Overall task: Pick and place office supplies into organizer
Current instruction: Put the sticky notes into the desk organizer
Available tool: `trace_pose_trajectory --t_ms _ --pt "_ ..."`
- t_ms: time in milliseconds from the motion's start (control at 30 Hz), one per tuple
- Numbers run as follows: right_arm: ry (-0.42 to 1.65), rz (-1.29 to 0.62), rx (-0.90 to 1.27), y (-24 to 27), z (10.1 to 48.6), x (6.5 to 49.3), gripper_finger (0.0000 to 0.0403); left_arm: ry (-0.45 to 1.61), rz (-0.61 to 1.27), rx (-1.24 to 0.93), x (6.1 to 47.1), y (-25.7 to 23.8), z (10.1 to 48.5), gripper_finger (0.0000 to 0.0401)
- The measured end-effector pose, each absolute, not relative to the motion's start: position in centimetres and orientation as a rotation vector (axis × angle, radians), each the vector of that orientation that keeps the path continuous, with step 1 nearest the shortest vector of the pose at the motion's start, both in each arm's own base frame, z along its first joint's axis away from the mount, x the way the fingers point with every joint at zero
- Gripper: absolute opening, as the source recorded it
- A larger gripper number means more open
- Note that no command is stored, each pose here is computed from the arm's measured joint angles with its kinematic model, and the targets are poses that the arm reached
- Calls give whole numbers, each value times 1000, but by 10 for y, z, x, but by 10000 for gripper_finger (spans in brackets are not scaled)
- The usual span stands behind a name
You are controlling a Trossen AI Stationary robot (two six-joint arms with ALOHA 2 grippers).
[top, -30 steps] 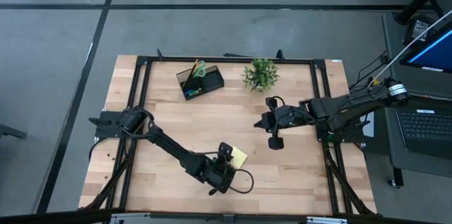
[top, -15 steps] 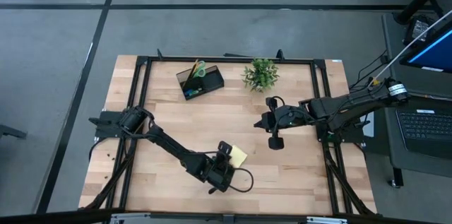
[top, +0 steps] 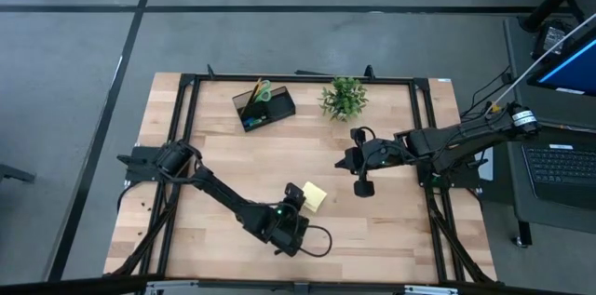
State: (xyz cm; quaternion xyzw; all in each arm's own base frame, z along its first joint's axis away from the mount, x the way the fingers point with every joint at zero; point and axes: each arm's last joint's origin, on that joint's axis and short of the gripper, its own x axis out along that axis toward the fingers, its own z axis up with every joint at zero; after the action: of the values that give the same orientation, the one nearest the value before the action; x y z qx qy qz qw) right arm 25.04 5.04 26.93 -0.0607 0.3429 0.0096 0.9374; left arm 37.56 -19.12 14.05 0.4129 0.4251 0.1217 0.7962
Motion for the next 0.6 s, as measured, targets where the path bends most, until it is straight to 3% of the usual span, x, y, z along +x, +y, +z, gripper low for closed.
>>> trace_pose_trajectory --t_ms 333,600 --pt "701 20 -124 50 269 250 12 894 373 973 374 -188 143 6" --pt "700 3 -79 50 269 250 12 1028 511 958 378 -155 164 6"
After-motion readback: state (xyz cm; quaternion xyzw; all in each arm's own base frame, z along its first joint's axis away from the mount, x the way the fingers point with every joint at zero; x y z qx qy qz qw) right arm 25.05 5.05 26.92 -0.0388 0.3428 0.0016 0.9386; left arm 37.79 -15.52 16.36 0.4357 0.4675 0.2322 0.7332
